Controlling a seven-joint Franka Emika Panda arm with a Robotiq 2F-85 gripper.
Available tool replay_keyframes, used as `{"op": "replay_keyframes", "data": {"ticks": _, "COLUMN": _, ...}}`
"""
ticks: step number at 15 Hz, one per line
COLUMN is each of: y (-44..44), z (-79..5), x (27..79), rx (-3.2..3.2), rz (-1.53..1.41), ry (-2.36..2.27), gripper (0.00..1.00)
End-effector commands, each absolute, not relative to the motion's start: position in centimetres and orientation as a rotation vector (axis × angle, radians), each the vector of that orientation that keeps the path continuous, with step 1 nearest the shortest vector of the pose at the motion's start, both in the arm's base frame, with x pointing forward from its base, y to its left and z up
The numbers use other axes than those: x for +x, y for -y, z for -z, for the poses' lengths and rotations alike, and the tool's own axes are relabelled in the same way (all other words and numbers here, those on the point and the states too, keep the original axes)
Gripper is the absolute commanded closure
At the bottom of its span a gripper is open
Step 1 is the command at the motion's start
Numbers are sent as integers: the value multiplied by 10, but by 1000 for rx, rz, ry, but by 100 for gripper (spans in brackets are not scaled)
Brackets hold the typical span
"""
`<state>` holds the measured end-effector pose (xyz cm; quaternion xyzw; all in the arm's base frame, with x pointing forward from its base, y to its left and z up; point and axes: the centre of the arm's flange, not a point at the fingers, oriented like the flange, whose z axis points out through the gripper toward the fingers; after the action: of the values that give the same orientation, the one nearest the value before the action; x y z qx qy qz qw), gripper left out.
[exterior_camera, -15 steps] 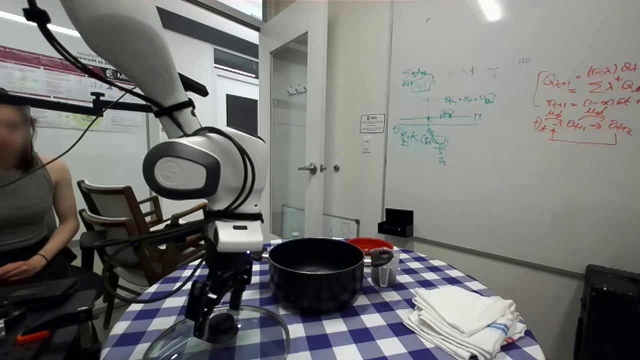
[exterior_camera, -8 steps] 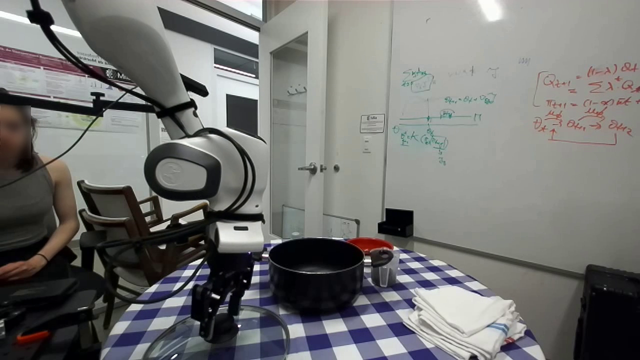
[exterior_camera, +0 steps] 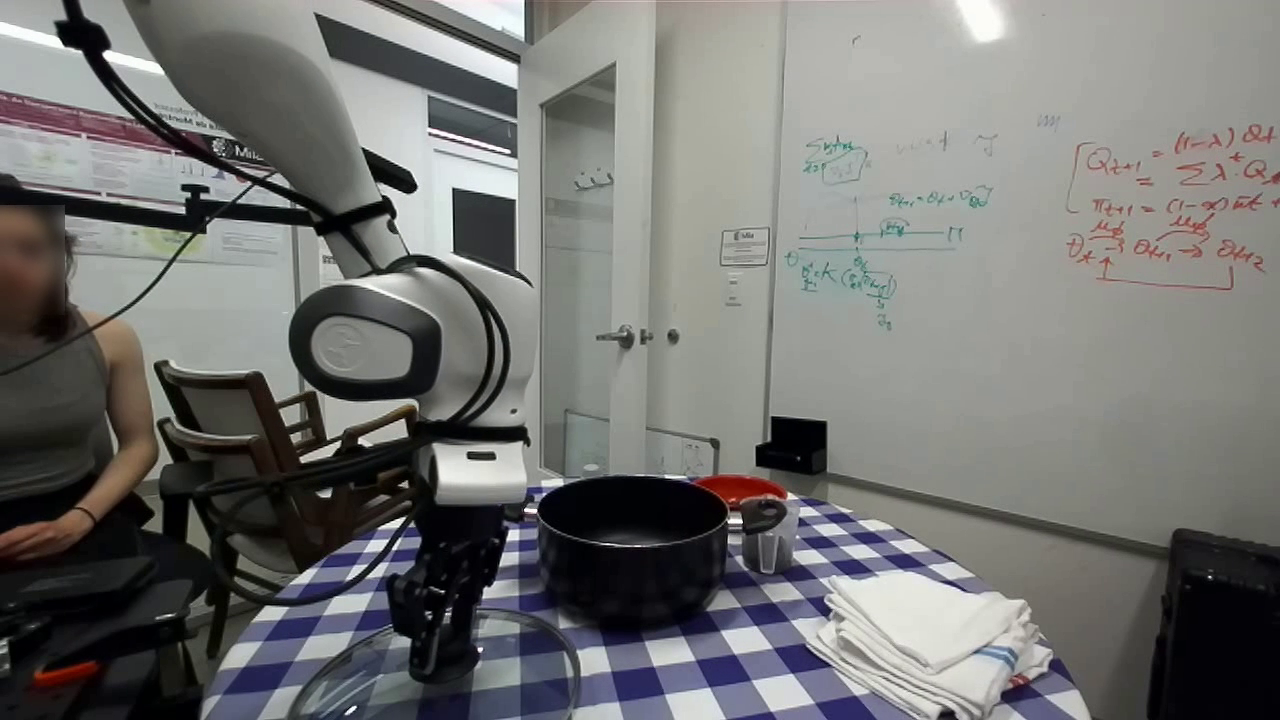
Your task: Place the glass lid on the black pot
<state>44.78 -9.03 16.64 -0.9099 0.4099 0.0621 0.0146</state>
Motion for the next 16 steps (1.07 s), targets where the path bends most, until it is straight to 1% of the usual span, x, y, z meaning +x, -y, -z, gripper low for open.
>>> {"op": "replay_keyframes", "data": {"ticks": 1, "y": 89, "z": -182, "x": 431, "rx": -2814, "rz": -159, "ry": -1305, "gripper": 75}}
{"op": "replay_keyframes", "data": {"ticks": 5, "y": 103, "z": -228, "x": 403, "rx": -2834, "rz": -117, "ry": -1326, "gripper": 75}}
{"op": "replay_keyframes", "data": {"ticks": 8, "y": 111, "z": -277, "x": 400, "rx": -2929, "rz": 6, "ry": -1281, "gripper": 75}}
{"op": "replay_keyframes", "data": {"ticks": 12, "y": 112, "z": -350, "x": 432, "rx": -3092, "rz": 164, "ry": -1134, "gripper": 75}}
{"op": "replay_keyframes", "data": {"ticks": 16, "y": 77, "z": -423, "x": 490, "rx": -3232, "rz": 241, "ry": -804, "gripper": 75}}
